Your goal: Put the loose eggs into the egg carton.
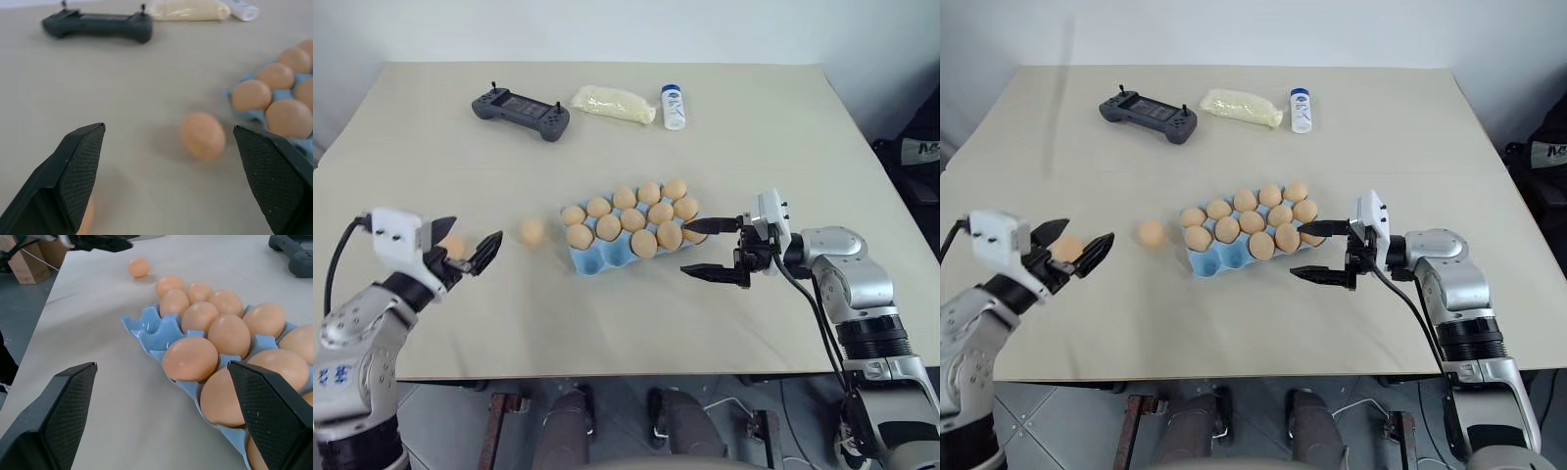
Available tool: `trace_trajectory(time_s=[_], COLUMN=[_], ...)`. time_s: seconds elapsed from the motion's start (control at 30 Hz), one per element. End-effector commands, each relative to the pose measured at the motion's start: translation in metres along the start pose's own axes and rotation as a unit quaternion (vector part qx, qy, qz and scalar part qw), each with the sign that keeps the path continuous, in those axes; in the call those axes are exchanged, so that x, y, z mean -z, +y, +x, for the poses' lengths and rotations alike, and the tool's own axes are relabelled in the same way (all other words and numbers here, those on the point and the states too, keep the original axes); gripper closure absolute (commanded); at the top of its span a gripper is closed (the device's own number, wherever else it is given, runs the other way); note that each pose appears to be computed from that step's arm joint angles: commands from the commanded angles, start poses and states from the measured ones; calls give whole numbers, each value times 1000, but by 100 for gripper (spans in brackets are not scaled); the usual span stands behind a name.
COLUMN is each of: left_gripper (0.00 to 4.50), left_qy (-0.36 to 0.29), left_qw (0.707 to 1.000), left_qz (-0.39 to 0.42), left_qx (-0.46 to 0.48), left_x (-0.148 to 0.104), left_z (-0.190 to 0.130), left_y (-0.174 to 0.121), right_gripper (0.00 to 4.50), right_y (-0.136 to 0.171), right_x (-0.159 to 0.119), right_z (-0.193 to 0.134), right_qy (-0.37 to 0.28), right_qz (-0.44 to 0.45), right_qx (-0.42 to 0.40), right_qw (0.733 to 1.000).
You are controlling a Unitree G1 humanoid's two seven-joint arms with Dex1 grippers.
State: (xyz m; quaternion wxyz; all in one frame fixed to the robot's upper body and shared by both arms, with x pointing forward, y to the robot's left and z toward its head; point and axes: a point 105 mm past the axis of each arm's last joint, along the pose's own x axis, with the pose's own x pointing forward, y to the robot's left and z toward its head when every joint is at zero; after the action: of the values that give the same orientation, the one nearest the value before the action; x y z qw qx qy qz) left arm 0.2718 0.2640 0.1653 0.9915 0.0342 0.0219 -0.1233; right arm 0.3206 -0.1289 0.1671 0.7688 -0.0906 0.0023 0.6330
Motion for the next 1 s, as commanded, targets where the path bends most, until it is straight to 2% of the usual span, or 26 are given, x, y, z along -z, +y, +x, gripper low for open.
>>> trace_trajectory(time_s=[0.03, 0.13, 0.33, 0.47, 0.57, 0.73, 0.87, 1.0], left_gripper=[2, 2, 2, 2, 2, 2, 2, 2], left_qy=[-15, 12, 25, 0, 5, -4, 33, 37], left_qw=[1000, 999, 998, 995, 990, 985, 987, 981], left_qz=[-9, -19, -11, 5, -9, -10, -20, -20], left_qx=[-12, -35, -65, -99, -144, -171, -155, -189], left_x=[0, 15, 19, 7, 6, -2, 11, 12], left_z=[-23, -45, -62, -48, -30, -8, 11, 19], left_y=[-3, 1, 11, 26, 43, 52, 51, 63], right_gripper=[0, 0, 0, 0, 0, 0, 0, 0], right_y=[-2, -3, -4, -6, -7, -6, -5, -4], right_x=[-8, -9, -9, -10, -10, -8, -7, -6], right_z=[0, 1, 2, 5, 6, 4, 3, 1], right_qy=[-7, -6, -1, -1, 0, 3, 5, 5], right_qz=[-19, -19, -18, -20, -21, -20, -22, -22], right_qx=[-7, -11, -20, -25, -26, -25, -18, -12], right_qw=[1000, 1000, 1000, 999, 999, 999, 1000, 1000])
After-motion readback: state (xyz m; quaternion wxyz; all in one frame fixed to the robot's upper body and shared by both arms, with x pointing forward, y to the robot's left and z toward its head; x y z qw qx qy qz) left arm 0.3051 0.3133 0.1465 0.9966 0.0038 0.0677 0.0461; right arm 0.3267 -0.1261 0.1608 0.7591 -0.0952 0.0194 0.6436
